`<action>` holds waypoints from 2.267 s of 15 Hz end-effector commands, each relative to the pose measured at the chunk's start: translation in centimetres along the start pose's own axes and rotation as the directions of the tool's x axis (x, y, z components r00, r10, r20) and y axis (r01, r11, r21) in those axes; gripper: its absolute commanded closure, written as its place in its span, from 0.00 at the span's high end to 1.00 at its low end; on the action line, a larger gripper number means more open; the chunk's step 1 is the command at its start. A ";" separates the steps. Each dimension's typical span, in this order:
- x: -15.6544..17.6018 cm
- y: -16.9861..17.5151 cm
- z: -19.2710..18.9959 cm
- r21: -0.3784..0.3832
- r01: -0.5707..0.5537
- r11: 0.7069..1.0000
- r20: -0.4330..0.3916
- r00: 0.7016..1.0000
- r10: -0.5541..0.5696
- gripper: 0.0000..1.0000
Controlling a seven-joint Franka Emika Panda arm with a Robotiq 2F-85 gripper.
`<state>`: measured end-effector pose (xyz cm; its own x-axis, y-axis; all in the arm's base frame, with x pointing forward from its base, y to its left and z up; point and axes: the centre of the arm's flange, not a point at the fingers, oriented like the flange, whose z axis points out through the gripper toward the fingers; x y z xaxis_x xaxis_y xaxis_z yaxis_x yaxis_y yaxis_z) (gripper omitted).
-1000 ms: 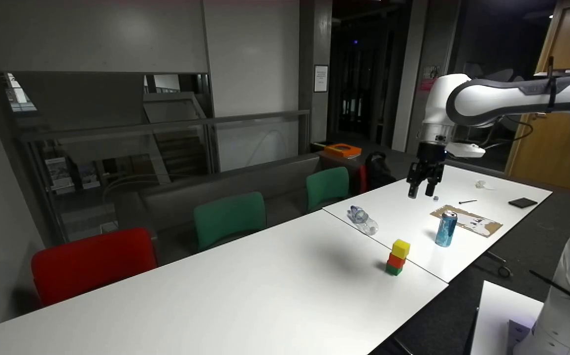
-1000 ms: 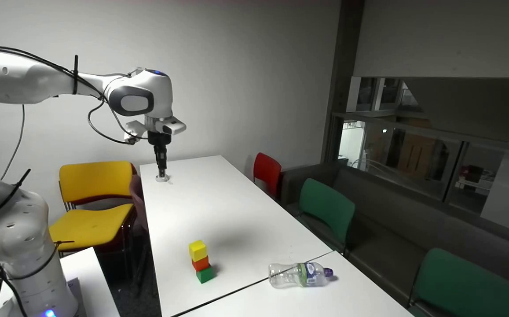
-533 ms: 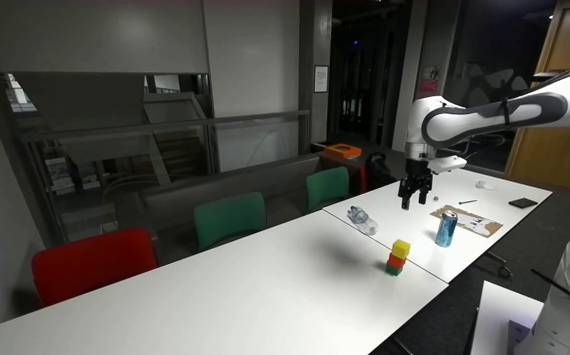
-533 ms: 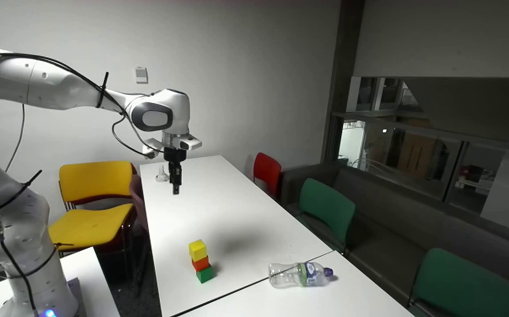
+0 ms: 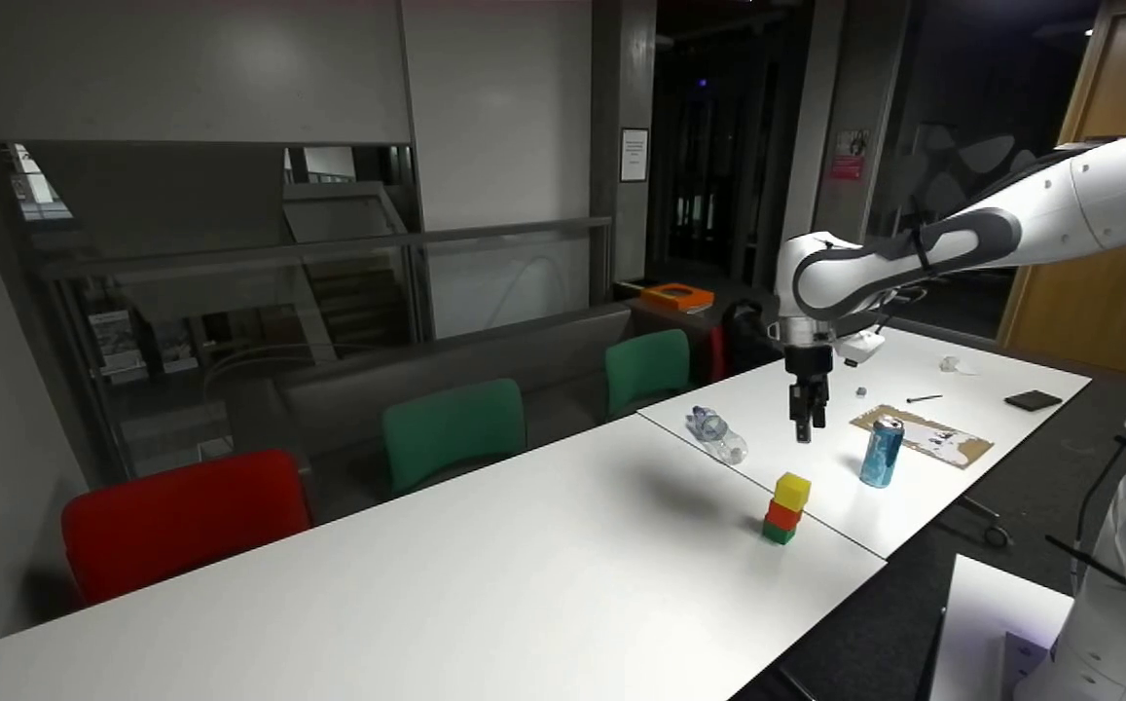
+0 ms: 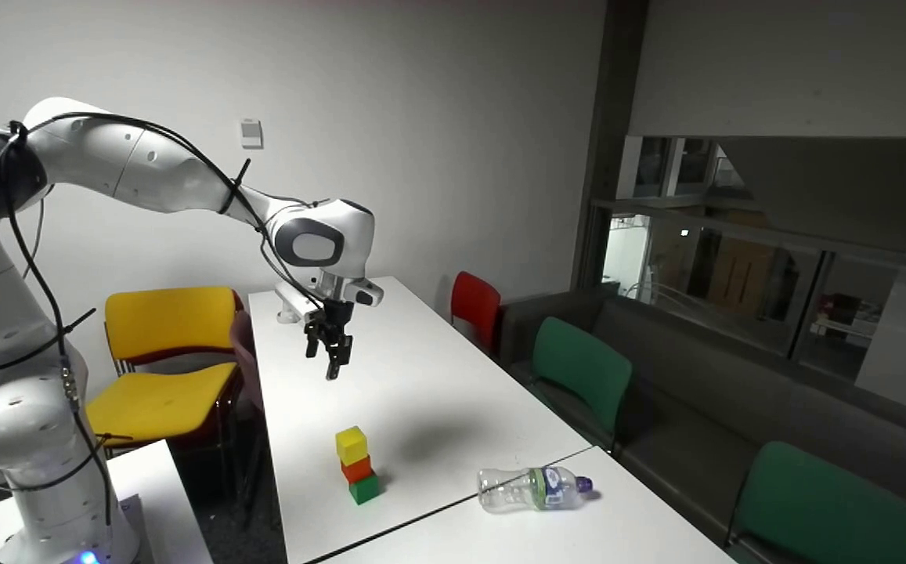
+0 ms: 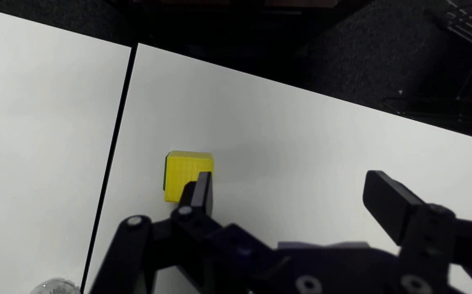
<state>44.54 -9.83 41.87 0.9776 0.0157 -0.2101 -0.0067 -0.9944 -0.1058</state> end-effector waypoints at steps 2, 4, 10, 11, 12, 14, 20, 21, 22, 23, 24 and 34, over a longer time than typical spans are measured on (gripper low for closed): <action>-0.2 -0.4 -0.3 -0.029 0.016 0.999 -0.008 1.000 -0.016 1.00; 0.1 -0.8 -0.2 -0.087 0.003 0.996 -0.018 1.000 -0.004 1.00; 2.7 0.0 2.1 -0.162 -0.240 0.957 -0.052 0.971 0.235 1.00; 3.0 0.4 2.7 -0.175 -0.263 0.949 -0.046 0.965 0.259 1.00; 3.2 0.7 3.3 -0.188 -0.276 0.943 -0.038 0.961 0.274 1.00; 3.7 1.6 4.6 -0.197 -0.263 0.944 -0.012 0.964 0.266 1.00; 4.5 3.6 7.0 -0.213 -0.105 0.971 0.017 0.994 0.112 1.00; 4.6 4.0 7.2 -0.208 -0.077 0.975 0.014 0.997 0.082 1.00; 4.6 4.4 7.4 -0.194 -0.054 0.980 0.001 0.998 0.055 1.00; 4.5 4.9 7.5 -0.172 -0.032 0.985 -0.021 0.999 0.028 1.00; 4.5 5.3 7.7 -0.155 -0.015 0.988 -0.040 0.999 0.009 1.00; 4.5 5.1 7.3 -0.134 0.004 0.991 -0.107 0.994 -0.019 1.00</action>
<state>47.28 -14.52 32.56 0.9850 0.0406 -0.1679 0.0448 -0.9988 0.0216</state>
